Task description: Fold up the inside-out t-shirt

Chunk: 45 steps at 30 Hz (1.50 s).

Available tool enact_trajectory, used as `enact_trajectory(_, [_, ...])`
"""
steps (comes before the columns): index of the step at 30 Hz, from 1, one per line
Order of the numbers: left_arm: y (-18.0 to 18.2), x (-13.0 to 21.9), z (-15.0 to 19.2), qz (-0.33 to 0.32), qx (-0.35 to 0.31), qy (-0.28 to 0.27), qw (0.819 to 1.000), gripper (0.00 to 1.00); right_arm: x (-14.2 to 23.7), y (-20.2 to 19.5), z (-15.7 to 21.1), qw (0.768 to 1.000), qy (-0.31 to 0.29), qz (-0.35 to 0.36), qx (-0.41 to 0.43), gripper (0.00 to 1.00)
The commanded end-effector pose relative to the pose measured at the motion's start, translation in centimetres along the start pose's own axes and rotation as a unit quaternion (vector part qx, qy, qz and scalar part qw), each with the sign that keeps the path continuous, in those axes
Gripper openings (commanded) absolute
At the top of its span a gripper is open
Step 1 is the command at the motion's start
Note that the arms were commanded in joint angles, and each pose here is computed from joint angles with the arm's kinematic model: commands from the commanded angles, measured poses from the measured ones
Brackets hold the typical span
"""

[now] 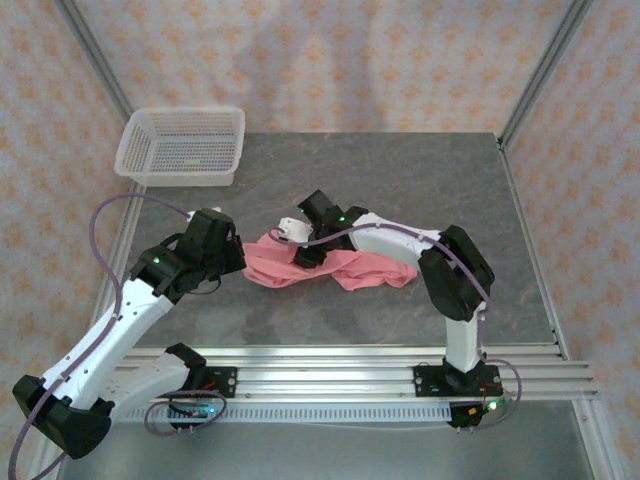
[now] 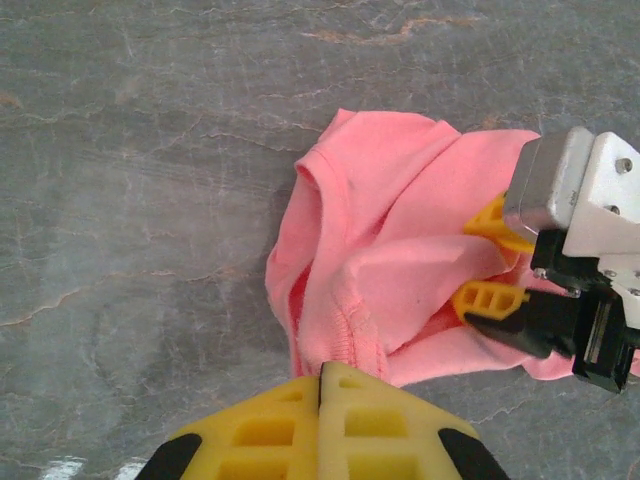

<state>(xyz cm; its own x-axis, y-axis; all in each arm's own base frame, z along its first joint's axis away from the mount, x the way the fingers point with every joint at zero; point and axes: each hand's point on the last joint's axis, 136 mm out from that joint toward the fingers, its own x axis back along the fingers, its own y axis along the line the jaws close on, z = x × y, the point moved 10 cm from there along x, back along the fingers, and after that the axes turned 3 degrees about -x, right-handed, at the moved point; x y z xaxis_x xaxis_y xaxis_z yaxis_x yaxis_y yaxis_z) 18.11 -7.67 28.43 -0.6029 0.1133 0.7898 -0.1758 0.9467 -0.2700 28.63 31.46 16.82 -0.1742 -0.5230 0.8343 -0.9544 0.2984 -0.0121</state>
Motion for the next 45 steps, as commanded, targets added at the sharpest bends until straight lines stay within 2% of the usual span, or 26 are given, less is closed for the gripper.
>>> enact_trajectory(1, [0.9,1.0,-0.4,-0.039,0.009,-0.022,0.999,0.0,1.6,-0.4,-1.6,0.999,-0.032,0.003,-0.012,0.03])
enact_trajectory(3, [1.3,1.0,-0.4,-0.053,0.009,-0.027,0.998,0.0,3.6,-0.2,-2.3,0.999,-0.044,0.001,-0.03,0.0])
enact_trajectory(6, [1.7,0.8,-0.7,-0.08,0.002,-0.04,0.996,0.0,8.5,0.2,-3.4,0.99,-0.083,-0.06,-0.093,0.0])
enact_trajectory(10, [1.2,-0.7,-2.1,-0.103,-0.026,-0.065,0.992,0.0,14.5,1.3,-4.1,0.955,-0.151,-0.169,-0.19,0.0])
enact_trajectory(13, [0.0,-2.5,-3.8,-0.113,-0.054,-0.071,0.99,0.0,17.3,2.2,-4.3,0.923,-0.189,-0.231,-0.243,0.0])
enact_trajectory(16, [-1.9,-4.0,-6.0,-0.116,-0.08,-0.063,0.988,0.09,19.2,2.6,-4.8,0.898,-0.222,-0.252,-0.283,0.0])
enact_trajectory(18, [-3.3,-4.5,-7.7,-0.11,-0.082,-0.063,0.989,0.18,20.0,2.4,-5.1,0.887,-0.242,-0.242,-0.309,0.0])
enact_trajectory(21, [-4.6,-3.6,-9.8,-0.099,-0.09,-0.074,0.988,0.36,20.5,1.3,-5.1,0.869,-0.263,-0.217,-0.359,0.0])
enact_trajectory(24, [-4.4,-1.4,-10.5,-0.103,-0.083,-0.088,0.987,0.54,20.2,0.0,-4.6,0.856,-0.257,-0.184,-0.409,0.0])
enact_trajectory(27, [-4.2,0.9,-9.4,-0.052,-0.097,-0.075,0.991,0.57,19.7,-0.7,-4.1,0.854,-0.243,-0.162,-0.43,0.0])
enact_trajectory(29, [-4.3,2.0,-7.9,0.029,-0.108,-0.059,0.992,0.56,19.4,-1.0,-4.0,0.854,-0.241,-0.151,-0.436,0.0])
enact_trajectory(32, [-5.1,2.5,-5.5,0.186,-0.098,-0.044,0.977,0.53,18.8,-1.4,-4.0,0.853,-0.236,-0.148,-0.441,0.0])
enact_trajectory(34, [-5.5,2.2,-4.3,0.251,-0.081,-0.039,0.964,0.51,18.5,-1.6,-4.3,0.853,-0.227,-0.157,-0.443,0.0])
enact_trajectory(39, [-7.5,1.0,-3.2,0.293,-0.094,-0.027,0.951,0.4,17.9,-1.8,-4.6,0.853,-0.194,-0.176,-0.452,0.0])
enact_trajectory(45, [-9.2,-2.4,-3.0,0.256,-0.146,0.008,0.955,0.43,18.2,-1.8,-5.0,0.849,-0.203,-0.19,-0.45,0.0])
